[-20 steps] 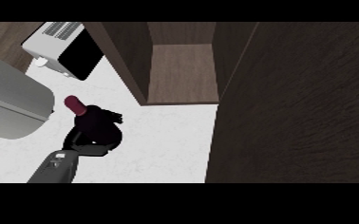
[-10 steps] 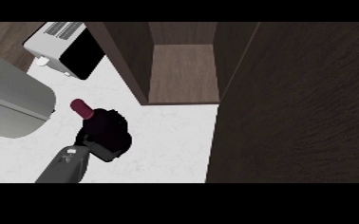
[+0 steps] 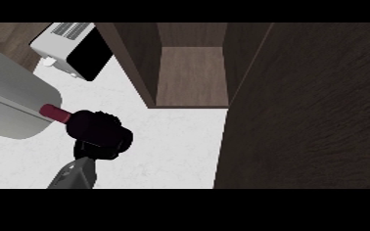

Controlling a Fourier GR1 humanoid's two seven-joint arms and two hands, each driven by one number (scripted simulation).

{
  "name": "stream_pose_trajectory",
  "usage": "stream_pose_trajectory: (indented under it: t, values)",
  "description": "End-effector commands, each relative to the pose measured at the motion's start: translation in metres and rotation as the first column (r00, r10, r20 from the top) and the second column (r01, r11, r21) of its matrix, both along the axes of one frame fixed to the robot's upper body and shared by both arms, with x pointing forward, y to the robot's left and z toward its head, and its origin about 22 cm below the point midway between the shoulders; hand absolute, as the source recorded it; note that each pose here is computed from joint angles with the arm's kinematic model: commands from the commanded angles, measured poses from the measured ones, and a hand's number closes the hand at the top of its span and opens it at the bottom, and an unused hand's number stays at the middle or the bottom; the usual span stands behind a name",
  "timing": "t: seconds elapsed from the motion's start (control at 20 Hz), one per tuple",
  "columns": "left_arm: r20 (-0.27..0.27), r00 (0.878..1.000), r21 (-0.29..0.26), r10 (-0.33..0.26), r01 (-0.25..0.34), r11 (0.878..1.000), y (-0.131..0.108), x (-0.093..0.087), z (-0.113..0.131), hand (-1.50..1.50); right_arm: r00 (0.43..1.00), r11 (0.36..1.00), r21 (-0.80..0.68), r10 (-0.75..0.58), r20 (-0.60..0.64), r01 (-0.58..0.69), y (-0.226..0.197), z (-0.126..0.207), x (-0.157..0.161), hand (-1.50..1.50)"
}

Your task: Pick up the wine, place it into the cabinet and close the cabinet

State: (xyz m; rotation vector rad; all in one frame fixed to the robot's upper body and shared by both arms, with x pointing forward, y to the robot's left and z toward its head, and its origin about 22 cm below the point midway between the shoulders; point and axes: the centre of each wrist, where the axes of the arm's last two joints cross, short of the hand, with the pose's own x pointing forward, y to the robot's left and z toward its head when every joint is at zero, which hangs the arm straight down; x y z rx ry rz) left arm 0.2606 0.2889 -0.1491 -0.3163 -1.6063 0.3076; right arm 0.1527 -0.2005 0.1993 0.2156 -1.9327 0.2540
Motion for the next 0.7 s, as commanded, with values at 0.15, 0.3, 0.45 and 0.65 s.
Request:
stream_pose_trajectory:
  t: [0.15,0.3,0.45,0.65]
  values:
    - [0.07,0.996,-0.145,0.061,-0.05,0.988,-0.013,0.0,0.008,1.5,1.0,1.0,0.018,0.007,0.021,-0.007,-0.017,0.004,-0.008,-1.5]
    - [0.068,0.997,-0.098,0.048,-0.041,0.994,-0.037,0.0,0.016,1.5,1.0,1.0,0.026,-0.002,0.011,0.002,0.001,0.017,-0.005,-1.5]
    - [0.071,0.997,-0.08,0.005,0.001,0.997,-0.042,-0.026,0.022,1.5,1.0,1.0,0.02,0.018,-0.008,-0.018,-0.01,0.007,-0.019,-1.5]
    - [0.097,0.993,-0.088,-0.064,0.073,0.993,-0.083,-0.02,0.042,1.5,1.0,1.0,0.009,0.019,0.006,-0.019,-0.018,0.009,0.002,-1.5]
